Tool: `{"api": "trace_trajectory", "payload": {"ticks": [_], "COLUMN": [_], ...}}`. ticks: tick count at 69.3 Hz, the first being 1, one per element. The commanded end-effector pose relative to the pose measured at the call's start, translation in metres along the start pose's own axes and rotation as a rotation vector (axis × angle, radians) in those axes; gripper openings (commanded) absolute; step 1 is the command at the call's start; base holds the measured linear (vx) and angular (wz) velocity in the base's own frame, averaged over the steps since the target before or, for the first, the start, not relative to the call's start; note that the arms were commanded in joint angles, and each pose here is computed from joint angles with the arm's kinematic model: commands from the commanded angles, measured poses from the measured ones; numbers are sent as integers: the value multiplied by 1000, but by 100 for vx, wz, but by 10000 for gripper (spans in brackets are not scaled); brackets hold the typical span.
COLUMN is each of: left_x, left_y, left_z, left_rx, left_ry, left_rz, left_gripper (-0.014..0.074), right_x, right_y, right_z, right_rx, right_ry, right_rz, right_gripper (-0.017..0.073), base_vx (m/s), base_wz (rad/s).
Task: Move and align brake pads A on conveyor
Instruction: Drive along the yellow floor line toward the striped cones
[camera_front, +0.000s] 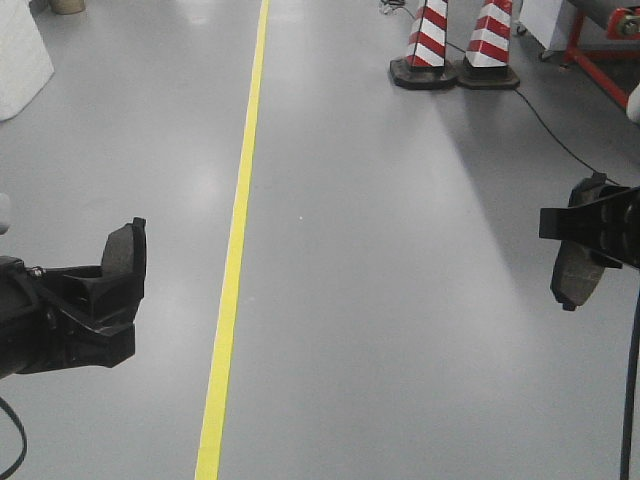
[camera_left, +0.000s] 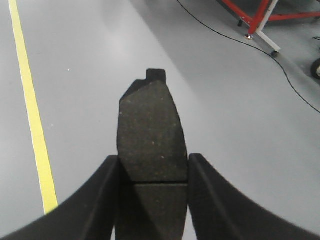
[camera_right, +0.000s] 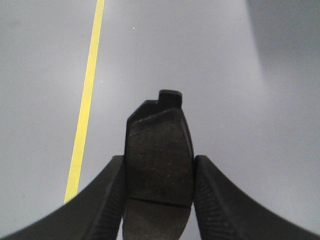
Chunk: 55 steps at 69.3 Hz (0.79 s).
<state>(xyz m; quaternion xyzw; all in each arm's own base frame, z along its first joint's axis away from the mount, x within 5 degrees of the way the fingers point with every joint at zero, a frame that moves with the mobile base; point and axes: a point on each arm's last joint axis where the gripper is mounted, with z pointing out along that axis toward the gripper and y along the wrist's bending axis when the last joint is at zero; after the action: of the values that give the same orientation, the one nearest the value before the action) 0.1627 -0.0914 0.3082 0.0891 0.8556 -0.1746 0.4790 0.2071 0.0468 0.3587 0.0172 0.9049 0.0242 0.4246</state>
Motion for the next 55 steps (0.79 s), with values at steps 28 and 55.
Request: {"api": "trace_trajectory", "payload": {"ticks": [28, 55], "left_x": [-15, -15], "left_y": [-6, -6], "left_z": [-7, -7], "left_rx": [54, 54], "left_ry": [-108, -108], "left_rz": [8, 8], "left_gripper": [20, 20], "right_x": [-14, -14], "right_y": [1, 1], "right_z": [-11, -11], "right_rx": [-25, -25], "right_ry": [-119, -119], "right_rz": [-22, -22], "right_gripper": [4, 4], "base_vx": [57, 60], "base_wz": [5, -5]}}
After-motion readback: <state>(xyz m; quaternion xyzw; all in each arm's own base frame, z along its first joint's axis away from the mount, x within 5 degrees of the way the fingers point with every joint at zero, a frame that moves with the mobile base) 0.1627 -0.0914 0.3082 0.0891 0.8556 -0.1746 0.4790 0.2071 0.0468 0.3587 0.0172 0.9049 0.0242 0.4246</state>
